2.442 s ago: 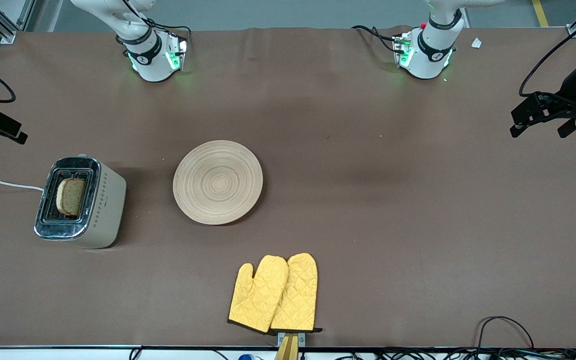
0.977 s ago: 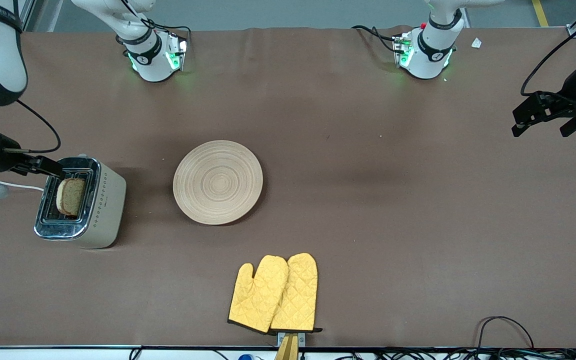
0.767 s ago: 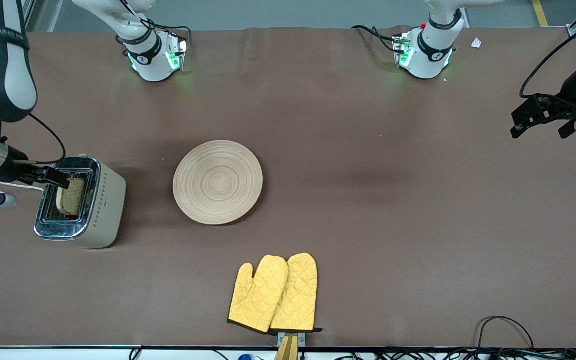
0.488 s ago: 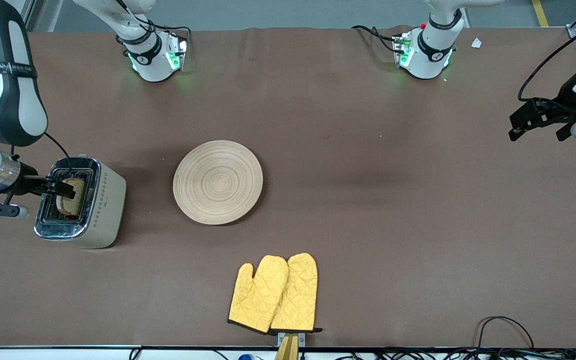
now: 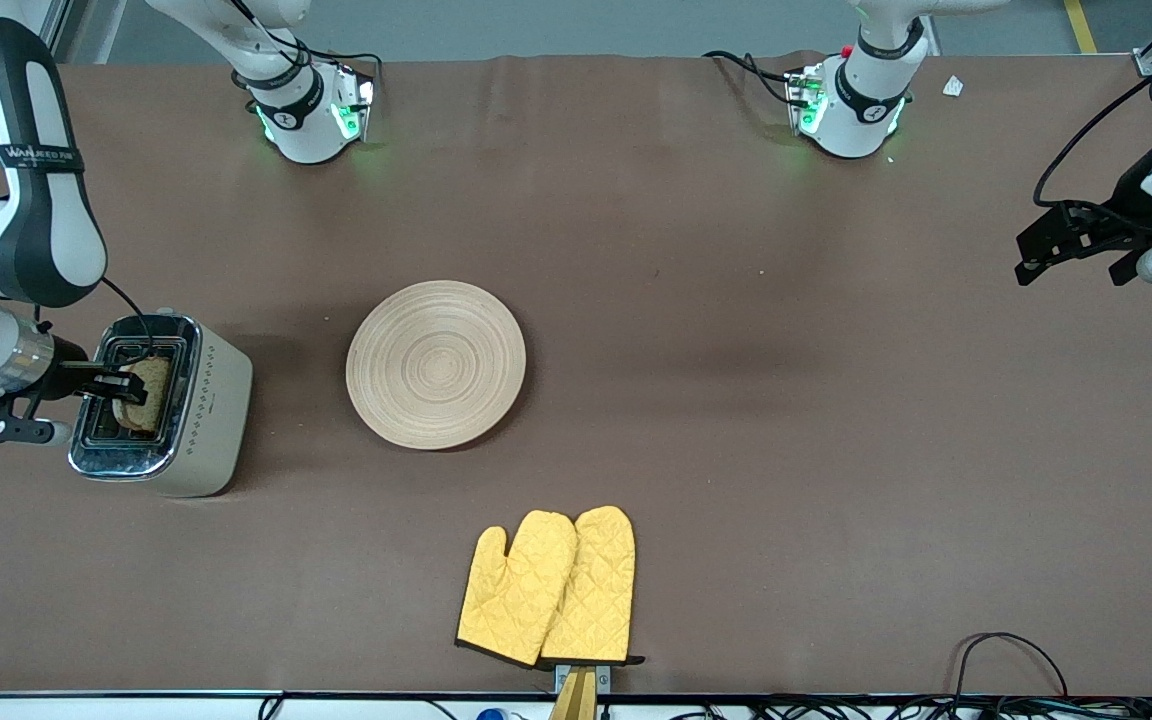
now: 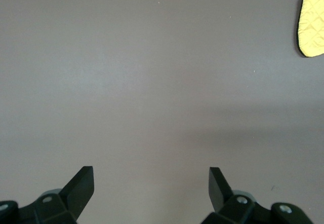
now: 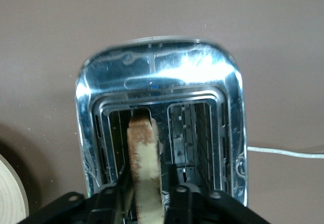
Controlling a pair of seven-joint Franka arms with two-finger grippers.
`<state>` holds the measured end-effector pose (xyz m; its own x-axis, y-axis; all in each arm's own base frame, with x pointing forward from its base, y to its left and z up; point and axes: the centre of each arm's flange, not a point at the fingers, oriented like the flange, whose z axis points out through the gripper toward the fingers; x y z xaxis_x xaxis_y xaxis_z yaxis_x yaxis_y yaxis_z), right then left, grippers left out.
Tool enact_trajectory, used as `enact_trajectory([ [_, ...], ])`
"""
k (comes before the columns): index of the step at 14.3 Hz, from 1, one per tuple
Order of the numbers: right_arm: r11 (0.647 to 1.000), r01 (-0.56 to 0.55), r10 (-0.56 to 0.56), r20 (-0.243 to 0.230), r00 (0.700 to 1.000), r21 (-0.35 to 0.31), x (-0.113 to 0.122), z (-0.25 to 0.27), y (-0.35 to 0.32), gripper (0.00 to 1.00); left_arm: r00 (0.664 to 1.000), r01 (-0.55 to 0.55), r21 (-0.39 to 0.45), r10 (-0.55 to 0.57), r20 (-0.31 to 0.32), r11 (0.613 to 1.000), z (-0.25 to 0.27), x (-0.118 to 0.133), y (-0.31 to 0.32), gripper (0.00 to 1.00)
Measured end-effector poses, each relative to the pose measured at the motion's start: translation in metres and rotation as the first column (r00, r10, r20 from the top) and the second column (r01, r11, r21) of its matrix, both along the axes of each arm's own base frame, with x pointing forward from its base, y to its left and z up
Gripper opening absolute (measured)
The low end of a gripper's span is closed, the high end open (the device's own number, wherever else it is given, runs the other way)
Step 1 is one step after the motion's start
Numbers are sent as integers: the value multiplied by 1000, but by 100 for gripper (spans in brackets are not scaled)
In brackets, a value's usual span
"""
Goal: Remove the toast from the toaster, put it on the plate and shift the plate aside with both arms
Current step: 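Lift the toast out with the right gripper and lower it onto the plate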
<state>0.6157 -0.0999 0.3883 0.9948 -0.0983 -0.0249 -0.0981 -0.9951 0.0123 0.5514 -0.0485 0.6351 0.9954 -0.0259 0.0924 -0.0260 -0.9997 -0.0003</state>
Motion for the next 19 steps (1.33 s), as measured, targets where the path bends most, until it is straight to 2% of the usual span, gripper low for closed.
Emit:
enact_trajectory([
  [2, 1000, -15, 15, -33, 999, 7, 8, 43, 10, 12, 1000, 0, 0, 0, 0, 1000, 0, 0, 0, 100],
  [3, 1000, -28, 29, -49, 998, 10, 12, 75, 20, 10, 1000, 0, 0, 0, 0, 1000, 0, 0, 0, 100],
  [5, 999, -32, 33, -66, 997, 16, 10, 135, 51, 10, 1000, 0, 0, 0, 0, 1000, 0, 0, 0, 100],
  [8, 997, 6, -1, -59, 998, 74, 0, 174, 126, 10, 1000, 1, 0, -1, 1, 1000, 0, 0, 0, 100],
  [10, 996, -29, 34, -48, 998, 89, -1, 161, 179, 10, 1000, 2, 0, -2, 1, 1000, 0, 0, -1, 100],
  [13, 989, -83, 85, -12, 996, 126, -7, 85, 242, 8, 1000, 1, 0, -1, 0, 1000, 0, 0, 0, 100],
  [16, 980, -132, 131, 18, 991, 151, -42, 10, 311, 7, 1000, 0, 0, 0, -4, 1000, -2, 1, 0, 100],
  [19, 979, -124, 118, 44, 992, 162, -86, -22, 379, 7, 1000, 1, 1, -1, -13, 1000, -7, 4, -1, 100],
])
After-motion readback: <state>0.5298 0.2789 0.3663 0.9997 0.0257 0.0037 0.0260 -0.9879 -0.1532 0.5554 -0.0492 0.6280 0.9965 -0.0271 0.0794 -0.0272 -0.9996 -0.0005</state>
